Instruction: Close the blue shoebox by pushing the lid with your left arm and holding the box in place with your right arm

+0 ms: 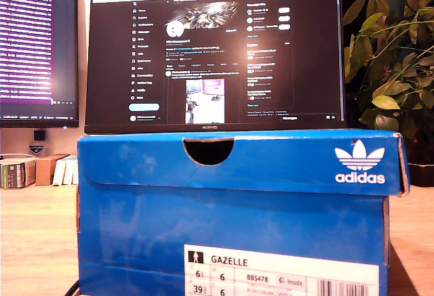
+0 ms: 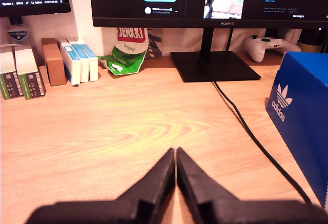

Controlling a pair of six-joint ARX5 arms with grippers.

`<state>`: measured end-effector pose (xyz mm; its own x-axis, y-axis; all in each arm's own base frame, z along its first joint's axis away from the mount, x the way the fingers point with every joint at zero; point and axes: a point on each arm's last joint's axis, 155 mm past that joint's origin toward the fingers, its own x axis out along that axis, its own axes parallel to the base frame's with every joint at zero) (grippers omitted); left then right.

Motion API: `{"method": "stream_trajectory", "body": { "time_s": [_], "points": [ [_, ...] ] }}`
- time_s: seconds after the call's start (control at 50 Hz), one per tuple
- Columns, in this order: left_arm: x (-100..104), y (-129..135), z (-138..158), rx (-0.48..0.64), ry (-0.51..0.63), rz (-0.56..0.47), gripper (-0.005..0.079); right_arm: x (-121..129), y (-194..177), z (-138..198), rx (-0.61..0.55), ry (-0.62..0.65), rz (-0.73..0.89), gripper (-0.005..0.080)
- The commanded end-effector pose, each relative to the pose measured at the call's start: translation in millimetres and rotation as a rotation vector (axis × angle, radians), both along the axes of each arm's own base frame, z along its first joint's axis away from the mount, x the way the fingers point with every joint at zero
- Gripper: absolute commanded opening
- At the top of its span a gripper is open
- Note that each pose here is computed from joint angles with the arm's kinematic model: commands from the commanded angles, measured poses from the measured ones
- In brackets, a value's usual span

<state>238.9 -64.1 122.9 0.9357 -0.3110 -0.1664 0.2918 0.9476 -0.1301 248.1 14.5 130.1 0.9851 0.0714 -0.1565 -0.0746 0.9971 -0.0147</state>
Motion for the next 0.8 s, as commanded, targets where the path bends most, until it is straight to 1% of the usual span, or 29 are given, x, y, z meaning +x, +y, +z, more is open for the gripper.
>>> {"method": "stream_trajectory", "body": {
  "time_s": [0.0, 0.28, 0.78],
  "points": [
    [-0.5, 1.1, -18.4, 0.002, 0.045, 0.004, -0.0019, 0.8, -3.3, -5.0, 0.007, 0.002, -0.014, 0.0],
    [4.1, 22.0, -18.3, -0.001, 0.044, 0.091, -0.0019, 1.1, -12.5, -4.8, 0.007, 0.001, -0.052, 0.0],
    [4.2, 22.9, -18.4, -0.001, 0.045, 0.094, -0.0019, 1.1, -12.6, -4.7, 0.007, 0.001, -0.053, 0.0]
  ]
}}
